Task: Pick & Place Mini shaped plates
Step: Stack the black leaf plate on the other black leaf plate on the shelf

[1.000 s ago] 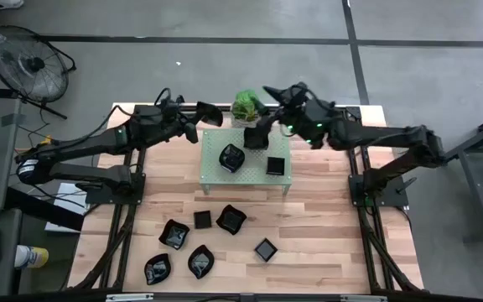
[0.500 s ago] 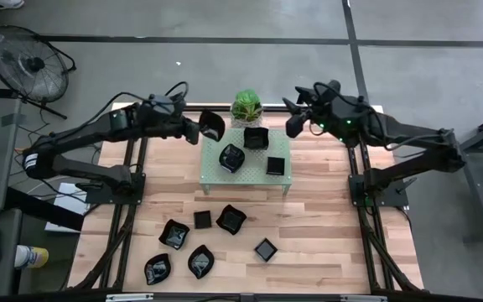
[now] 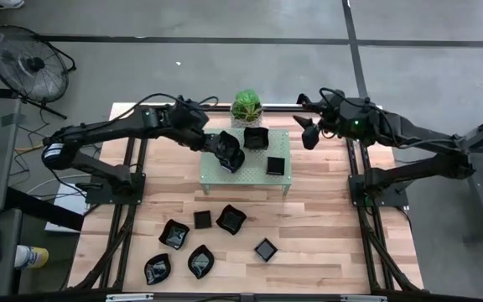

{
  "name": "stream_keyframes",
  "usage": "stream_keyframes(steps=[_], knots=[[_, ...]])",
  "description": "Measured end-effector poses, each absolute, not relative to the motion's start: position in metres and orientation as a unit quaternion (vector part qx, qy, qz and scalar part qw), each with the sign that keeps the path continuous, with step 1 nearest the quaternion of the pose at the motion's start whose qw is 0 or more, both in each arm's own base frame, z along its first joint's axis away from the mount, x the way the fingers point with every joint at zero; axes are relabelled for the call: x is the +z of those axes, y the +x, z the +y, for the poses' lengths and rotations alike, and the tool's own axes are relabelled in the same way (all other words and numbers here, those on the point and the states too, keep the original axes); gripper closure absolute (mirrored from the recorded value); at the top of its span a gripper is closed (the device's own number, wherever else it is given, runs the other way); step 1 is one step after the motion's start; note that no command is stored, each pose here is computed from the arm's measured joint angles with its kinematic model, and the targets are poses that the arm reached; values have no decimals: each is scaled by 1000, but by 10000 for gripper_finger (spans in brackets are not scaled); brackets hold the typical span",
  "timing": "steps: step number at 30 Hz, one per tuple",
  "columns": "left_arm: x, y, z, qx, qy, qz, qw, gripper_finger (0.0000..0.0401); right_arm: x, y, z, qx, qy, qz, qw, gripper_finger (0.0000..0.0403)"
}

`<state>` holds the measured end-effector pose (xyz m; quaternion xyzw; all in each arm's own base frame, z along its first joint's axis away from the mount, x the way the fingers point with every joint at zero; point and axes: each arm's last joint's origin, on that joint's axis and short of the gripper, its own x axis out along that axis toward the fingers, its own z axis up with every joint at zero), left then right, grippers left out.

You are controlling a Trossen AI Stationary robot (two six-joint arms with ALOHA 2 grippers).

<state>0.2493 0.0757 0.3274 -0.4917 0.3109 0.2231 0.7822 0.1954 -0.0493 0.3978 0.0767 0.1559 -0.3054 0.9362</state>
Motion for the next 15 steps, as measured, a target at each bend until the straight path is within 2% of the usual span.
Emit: stream_keyframes(steps=[9, 15], knots=[[319, 246, 74, 252, -532, 340, 733, 401, 362, 171, -44, -294, 120, 167, 934, 171], [315, 247, 79, 263, -556, 343, 710, 401, 347, 160, -42, -291, 136, 139, 937, 171]])
